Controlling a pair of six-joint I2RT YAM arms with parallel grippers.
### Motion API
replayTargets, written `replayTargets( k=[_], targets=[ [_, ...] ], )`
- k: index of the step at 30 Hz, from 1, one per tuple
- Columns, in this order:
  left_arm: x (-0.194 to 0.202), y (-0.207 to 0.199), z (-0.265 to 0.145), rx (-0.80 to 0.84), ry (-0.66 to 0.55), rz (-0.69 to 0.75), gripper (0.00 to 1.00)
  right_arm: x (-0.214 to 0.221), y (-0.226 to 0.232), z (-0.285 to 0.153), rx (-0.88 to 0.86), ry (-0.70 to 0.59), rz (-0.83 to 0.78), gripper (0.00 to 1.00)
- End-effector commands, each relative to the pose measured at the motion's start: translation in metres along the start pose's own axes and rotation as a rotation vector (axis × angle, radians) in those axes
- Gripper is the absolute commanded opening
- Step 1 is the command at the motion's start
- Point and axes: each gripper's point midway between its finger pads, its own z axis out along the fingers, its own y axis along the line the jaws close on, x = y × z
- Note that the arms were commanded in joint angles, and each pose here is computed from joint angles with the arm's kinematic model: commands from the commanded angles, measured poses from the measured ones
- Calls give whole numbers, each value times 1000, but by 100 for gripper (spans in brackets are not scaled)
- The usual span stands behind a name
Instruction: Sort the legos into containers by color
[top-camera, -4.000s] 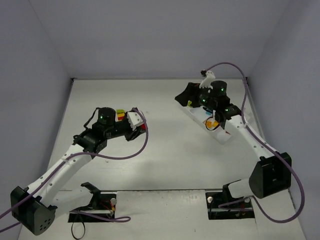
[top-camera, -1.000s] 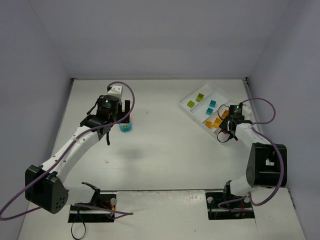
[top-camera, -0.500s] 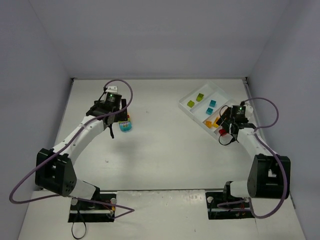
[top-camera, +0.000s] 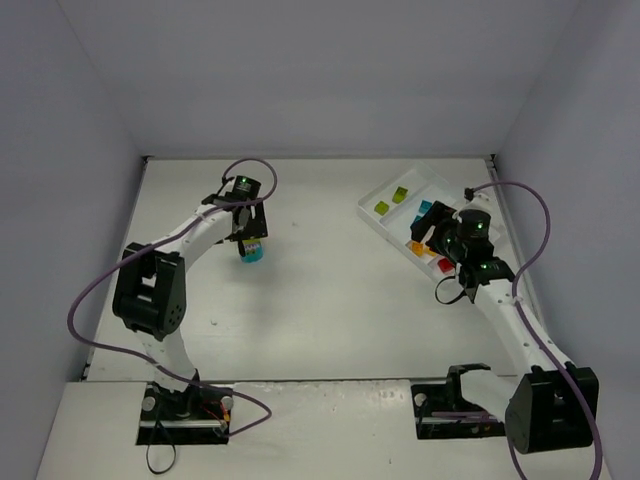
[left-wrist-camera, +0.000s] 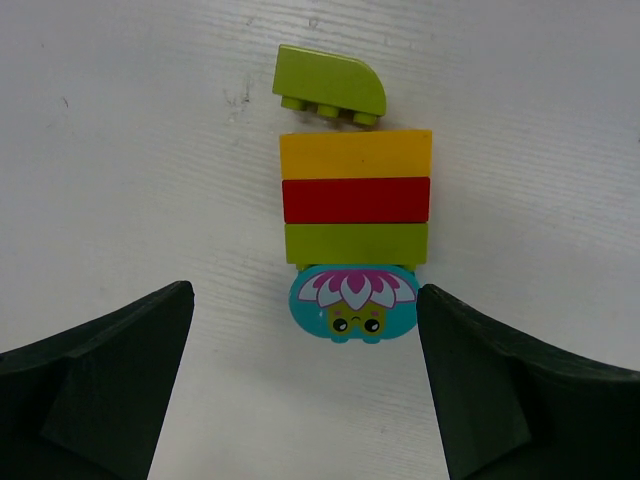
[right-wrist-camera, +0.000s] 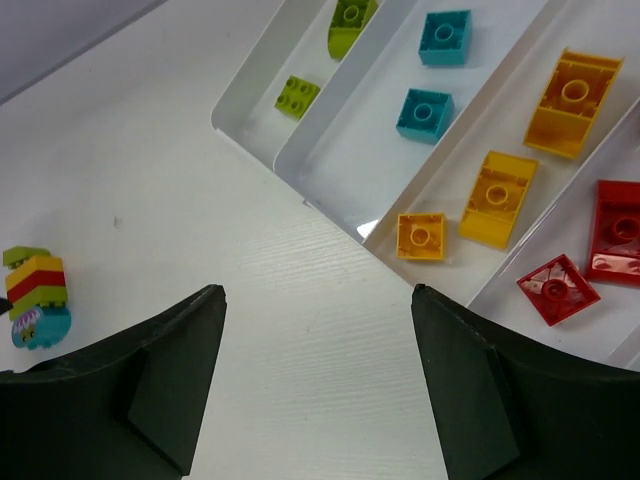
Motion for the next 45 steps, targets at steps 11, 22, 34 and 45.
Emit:
replayTargets(
  k=[11, 22, 34, 45],
  targets=[
    [-29, -18, 25, -15, -13, -12, 86, 23, 25, 9, -207, 36, -51, 72],
    [-28, -25, 43, 4, -16, 2, 48, 24, 33, 3, -255, 38, -79, 72],
    [4, -56, -5, 154, -87, 109, 20, 31, 60, -10, -379, 87, -108, 73],
    [-7, -127, -134, 504, -498, 577, 20, 34, 129, -48, -697, 214, -138, 72]
  ],
)
